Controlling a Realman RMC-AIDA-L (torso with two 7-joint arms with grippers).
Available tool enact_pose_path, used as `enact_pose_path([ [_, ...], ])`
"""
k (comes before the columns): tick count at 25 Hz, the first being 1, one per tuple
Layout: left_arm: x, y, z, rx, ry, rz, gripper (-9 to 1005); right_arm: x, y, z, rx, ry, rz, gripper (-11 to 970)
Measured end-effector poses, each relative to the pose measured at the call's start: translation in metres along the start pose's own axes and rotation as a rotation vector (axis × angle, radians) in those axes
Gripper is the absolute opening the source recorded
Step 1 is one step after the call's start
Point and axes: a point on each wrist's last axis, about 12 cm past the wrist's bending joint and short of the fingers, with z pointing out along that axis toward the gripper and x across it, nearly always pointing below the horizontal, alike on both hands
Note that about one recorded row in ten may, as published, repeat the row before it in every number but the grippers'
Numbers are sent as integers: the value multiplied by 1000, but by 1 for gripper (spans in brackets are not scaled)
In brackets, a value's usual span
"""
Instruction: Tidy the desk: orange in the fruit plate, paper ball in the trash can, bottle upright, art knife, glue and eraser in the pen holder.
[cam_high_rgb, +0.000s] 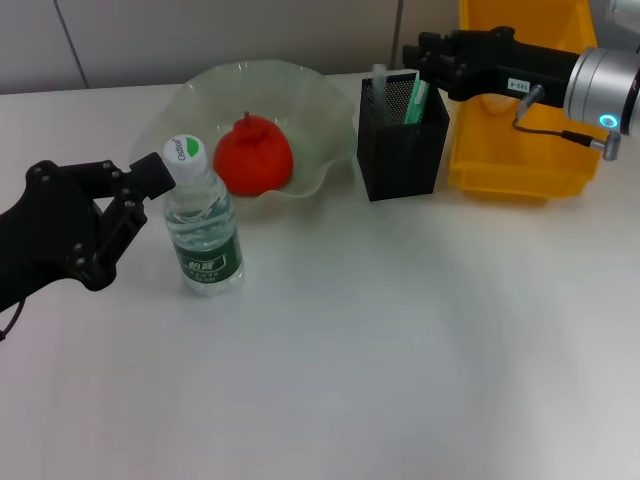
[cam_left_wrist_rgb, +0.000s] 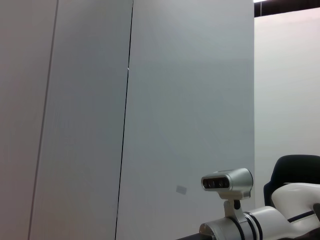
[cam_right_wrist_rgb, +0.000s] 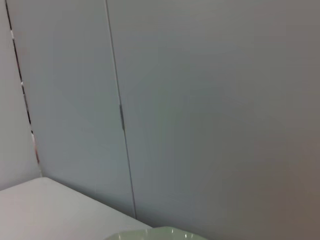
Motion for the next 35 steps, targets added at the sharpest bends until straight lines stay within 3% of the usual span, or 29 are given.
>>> enact_pose_path([
  [9, 0, 0, 0, 1, -1, 0, 7, 0, 2, -2, -1, -13, 1, 282],
  [17, 0, -1, -1, 5, -3, -6, 7, -7, 16, -13, -51, -44, 18, 312],
  [27, -2, -2, 2, 33, -2, -2, 7, -20, 42, -61, -190, -84, 58, 349],
  [35, -4, -7, 2, 81, -14, -14, 7, -21, 68, -106, -385, -30, 101, 379],
])
